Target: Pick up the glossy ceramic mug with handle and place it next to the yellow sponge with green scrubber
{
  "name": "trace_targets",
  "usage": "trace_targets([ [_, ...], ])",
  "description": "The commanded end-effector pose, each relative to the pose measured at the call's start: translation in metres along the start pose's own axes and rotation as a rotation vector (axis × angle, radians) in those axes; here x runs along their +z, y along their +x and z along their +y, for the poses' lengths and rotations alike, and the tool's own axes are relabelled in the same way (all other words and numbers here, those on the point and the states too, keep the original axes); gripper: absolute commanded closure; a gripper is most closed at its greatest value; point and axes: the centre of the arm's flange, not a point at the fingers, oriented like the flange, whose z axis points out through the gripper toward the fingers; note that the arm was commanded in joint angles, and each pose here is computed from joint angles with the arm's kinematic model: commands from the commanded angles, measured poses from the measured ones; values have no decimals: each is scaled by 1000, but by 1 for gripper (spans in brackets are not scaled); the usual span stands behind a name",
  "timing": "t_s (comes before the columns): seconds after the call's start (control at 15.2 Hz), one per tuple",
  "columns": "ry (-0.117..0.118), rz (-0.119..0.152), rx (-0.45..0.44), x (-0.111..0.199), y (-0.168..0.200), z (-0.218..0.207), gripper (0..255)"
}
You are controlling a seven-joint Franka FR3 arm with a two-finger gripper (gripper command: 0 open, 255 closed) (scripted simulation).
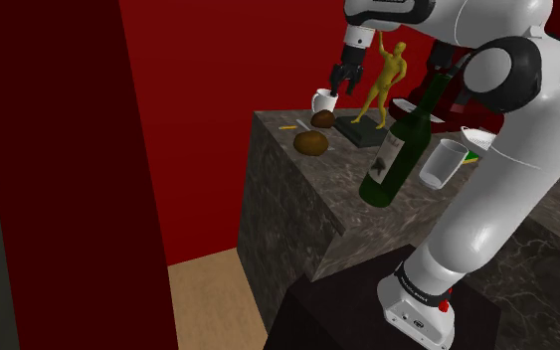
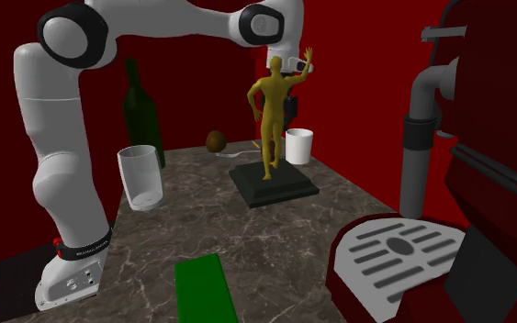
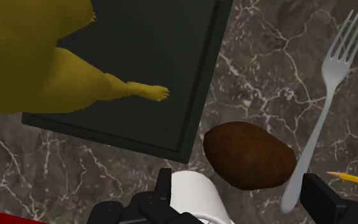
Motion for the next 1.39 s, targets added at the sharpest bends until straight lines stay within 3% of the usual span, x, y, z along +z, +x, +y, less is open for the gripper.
trace_targets([
  [0.0, 2, -3, -1, 5, 21, 19, 0],
  [0.4, 9, -10, 1, 8, 82, 70, 0],
  [0.92, 9, -10, 1, 48, 81, 69, 0],
  [1.32, 9, -10, 1, 48, 81, 69, 0],
])
